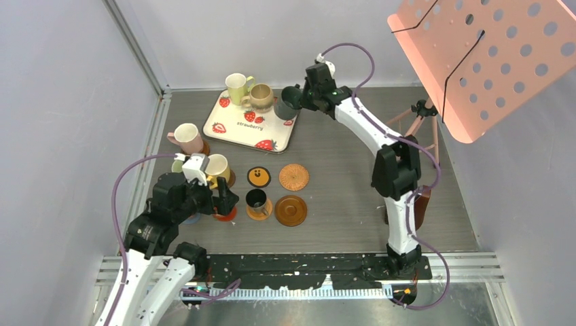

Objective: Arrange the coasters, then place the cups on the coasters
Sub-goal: Pick up the cup from the tray, then place the cup on the coaster.

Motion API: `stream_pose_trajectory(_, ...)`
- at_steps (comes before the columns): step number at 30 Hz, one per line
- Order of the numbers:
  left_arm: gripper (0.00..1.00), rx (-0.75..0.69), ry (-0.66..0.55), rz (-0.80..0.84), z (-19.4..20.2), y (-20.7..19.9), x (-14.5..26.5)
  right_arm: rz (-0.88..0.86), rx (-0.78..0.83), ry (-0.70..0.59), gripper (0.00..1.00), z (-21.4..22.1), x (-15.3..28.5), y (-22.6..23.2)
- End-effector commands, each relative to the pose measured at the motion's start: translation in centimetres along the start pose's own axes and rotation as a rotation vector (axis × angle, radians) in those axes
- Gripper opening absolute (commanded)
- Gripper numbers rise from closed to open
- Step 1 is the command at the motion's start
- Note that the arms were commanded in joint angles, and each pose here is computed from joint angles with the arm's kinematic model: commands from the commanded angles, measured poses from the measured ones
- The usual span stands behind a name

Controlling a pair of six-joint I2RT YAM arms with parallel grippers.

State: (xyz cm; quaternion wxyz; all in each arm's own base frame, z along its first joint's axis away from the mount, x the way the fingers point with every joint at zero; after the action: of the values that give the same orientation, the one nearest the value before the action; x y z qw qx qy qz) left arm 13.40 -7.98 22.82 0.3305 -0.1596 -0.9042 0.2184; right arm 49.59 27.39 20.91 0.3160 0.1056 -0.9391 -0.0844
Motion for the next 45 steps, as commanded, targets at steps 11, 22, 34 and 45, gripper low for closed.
stream_pose_trajectory(11, 0.99, -0.004, -0.061, -0.005, -0.5, 0.1, 0.3, -0.299, 0.55, -0.083, 0.05, 3.2, 13.3, 0.4)
stream_pose_trajectory(22, 0.99, -0.002, -0.076, -0.042, -0.7, 0.5, 0.4, -0.402, 0.823, -0.01, 0.05, 9.9, 16.3, 2.6)
stream_pose_trajectory(34, 0.99, -0.002, -0.086, -0.068, -0.9, 0.8, 0.6, -0.509, 0.971, 0.1, 0.05, 17.2, 17.5, 4.8)
stream_pose_trajectory(45, 0.99, -0.002, -0.082, -0.067, -0.8, 0.8, 0.6, -0.579, 1.034, 0.093, 0.05, 19.4, 17.3, 4.8)
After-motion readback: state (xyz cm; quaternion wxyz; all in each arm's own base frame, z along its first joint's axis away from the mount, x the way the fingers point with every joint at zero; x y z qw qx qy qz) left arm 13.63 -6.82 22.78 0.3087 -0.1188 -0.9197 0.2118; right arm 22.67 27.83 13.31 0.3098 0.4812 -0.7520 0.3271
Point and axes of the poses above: each gripper's point midway between its finger pads, its own x axis back along the fingers, its own y axis along the line the jaws close on, z = x × y, the point moved 5 cm from there along x, back along the fingers, and after that the axes turned 15 degrees about x, right-handed, at the moved point
